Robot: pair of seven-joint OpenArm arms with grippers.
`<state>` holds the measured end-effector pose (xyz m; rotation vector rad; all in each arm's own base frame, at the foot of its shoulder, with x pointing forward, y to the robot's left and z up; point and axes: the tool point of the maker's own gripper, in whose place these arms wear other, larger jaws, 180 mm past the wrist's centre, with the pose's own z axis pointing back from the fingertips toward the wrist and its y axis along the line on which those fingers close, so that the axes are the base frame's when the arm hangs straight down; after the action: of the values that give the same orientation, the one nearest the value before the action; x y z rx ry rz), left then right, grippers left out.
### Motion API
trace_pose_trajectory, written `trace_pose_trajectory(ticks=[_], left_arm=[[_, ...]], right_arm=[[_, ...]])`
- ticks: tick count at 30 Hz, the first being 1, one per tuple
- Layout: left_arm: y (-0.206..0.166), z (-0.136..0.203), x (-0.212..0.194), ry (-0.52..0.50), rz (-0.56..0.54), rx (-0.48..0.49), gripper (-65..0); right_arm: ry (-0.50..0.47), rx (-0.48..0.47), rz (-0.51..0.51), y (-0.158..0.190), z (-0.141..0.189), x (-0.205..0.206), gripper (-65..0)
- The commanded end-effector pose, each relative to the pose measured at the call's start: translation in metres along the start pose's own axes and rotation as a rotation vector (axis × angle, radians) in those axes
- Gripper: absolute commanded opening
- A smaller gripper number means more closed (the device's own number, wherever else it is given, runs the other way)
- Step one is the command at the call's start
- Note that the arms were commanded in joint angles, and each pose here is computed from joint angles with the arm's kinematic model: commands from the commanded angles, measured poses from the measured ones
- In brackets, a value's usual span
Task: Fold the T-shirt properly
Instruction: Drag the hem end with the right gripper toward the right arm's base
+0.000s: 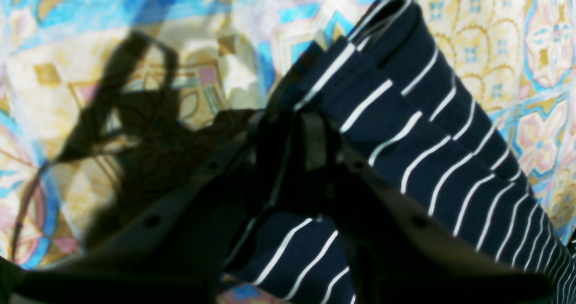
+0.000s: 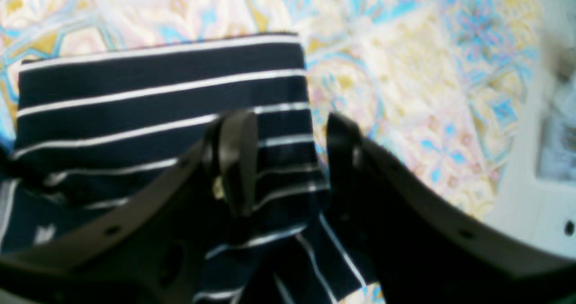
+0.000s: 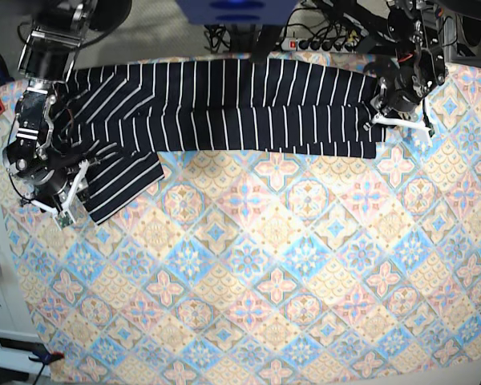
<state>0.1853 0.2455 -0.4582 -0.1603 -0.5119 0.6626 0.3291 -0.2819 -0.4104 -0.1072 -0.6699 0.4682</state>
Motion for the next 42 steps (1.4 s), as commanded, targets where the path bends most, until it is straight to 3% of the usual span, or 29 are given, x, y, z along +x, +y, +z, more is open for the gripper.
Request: trace_pose_trajectory(ticks=[1, 13, 21, 28, 33, 36, 42], left_arm=[[-0.001, 0.003, 0.008, -0.025, -0.009, -0.005, -52.5], [-0.002, 0.003, 0.008, -0.025, -0.008, -0.006, -52.5], [-0.002, 0.003, 0.009, -0.026, -0.008, -0.007, -52.5], [-0.002, 0.003, 0.009, -0.028, -0.008, -0.007, -52.5], [-0.002, 0.003, 0.009, -0.029, -0.008, -0.007, -52.5], [-0.002, 0.003, 0.009, -0.029, -0.008, -0.007, -52.5], [-0.002, 0.003, 0.009, -0.029, -0.008, -0.007, -52.5]], right_arm=[[-0.029, -0.017, 0.003, -0.015, -0.001, 0.013, -39.8], [-0.034, 0.095, -0.198, -0.015, -0.051, -0.008, -39.3], [-0.045, 0.120, -0.250, -0.008, -0.058, -0.018, -28.0], [-0.084, 0.119, -0.261, -0.008, -0.059, -0.014, -27.2], [-0.041, 0.134, -0.265, -0.002, -0.061, -0.025, -27.3], [0.000, 0.174, -0.213, 0.014, -0.066, -0.030, -32.6], [0.028, 0.181, -0.173, 0.014, -0.064, -0.036, -55.6]])
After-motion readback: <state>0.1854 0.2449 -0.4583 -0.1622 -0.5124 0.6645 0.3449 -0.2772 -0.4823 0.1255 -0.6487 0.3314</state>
